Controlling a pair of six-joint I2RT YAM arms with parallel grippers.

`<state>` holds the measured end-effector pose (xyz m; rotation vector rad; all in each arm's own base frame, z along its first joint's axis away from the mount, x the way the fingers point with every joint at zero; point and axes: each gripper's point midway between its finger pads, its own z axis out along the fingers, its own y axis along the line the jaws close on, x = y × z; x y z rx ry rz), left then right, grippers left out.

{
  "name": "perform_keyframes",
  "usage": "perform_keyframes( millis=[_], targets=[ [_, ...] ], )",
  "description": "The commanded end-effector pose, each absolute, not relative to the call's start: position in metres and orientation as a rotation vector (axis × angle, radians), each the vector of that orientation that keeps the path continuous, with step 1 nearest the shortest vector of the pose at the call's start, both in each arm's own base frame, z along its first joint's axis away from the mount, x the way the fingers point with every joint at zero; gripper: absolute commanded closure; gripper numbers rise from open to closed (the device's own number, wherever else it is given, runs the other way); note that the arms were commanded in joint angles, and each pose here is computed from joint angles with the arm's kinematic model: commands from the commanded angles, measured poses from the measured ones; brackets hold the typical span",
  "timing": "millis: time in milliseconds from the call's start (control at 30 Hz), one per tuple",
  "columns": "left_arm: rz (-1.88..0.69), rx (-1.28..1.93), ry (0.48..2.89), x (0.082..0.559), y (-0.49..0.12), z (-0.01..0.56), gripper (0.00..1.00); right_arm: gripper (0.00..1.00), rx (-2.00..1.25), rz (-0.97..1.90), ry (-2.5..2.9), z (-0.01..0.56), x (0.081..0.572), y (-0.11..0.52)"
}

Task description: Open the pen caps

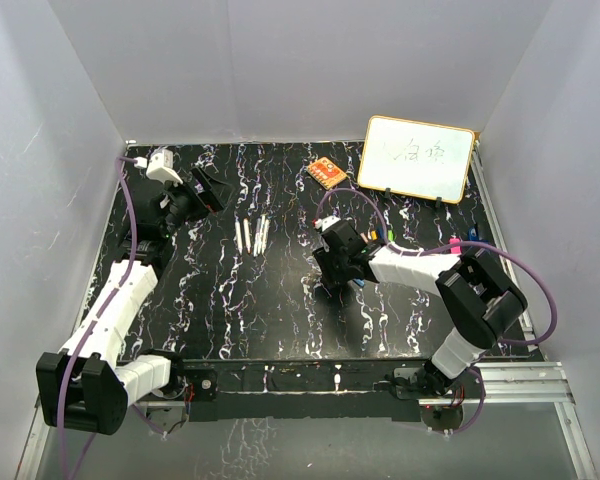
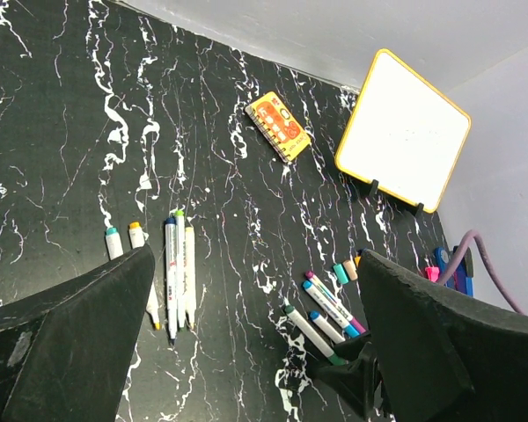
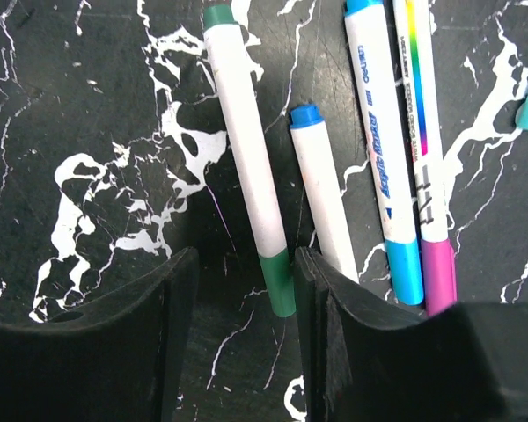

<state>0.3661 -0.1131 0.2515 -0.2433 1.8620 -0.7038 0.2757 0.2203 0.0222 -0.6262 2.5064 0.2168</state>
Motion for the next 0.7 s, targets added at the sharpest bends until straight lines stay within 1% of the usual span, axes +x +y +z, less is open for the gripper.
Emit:
perform_keyframes(
  millis=[0, 100, 267, 400, 500, 567, 600, 667],
  targets=[
    [-0.702, -0.232, 1.812, 0.363, -0.110, 0.266, 0.01, 0.56, -0.604, 0.264, 2.478, 0.023, 0.282, 0.229],
    [-0.703, -0.236, 1.814, 0.363, -0.110, 0.265, 0.01, 0.58, -0.606, 0.275, 2.482, 0.022, 0.281, 0.230],
    [-0.743, -0.226, 1.809, 0.360, -0.115, 0.266, 0.02, 0.72, -0.614, 0.284, 2.490, 0.019, 0.280, 0.231],
    [-0.860, -0.226, 1.798, 0.350, -0.128, 0.263, 0.01, 0.82, -0.617, 0.296, 2.494, 0.017, 0.279, 0.233],
    [-1.018, -0.235, 1.811, 0.341, -0.146, 0.250, 0.02, 0.91, -0.618, 0.307, 2.491, 0.018, 0.280, 0.235],
    [-1.106, -0.247, 1.845, 0.335, -0.158, 0.233, 0.02, 0.98, -0.618, 0.321, 2.479, 0.021, 0.281, 0.238],
    [-1.128, -0.260, 1.874, 0.332, -0.162, 0.221, 0.01, 1.00, -0.617, 0.329, 2.466, 0.024, 0.283, 0.239],
    [-1.138, -0.267, 1.919, 0.325, -0.170, 0.204, 0.02, 1.00, -0.615, 0.353, 2.435, 0.032, 0.285, 0.243]
  ],
)
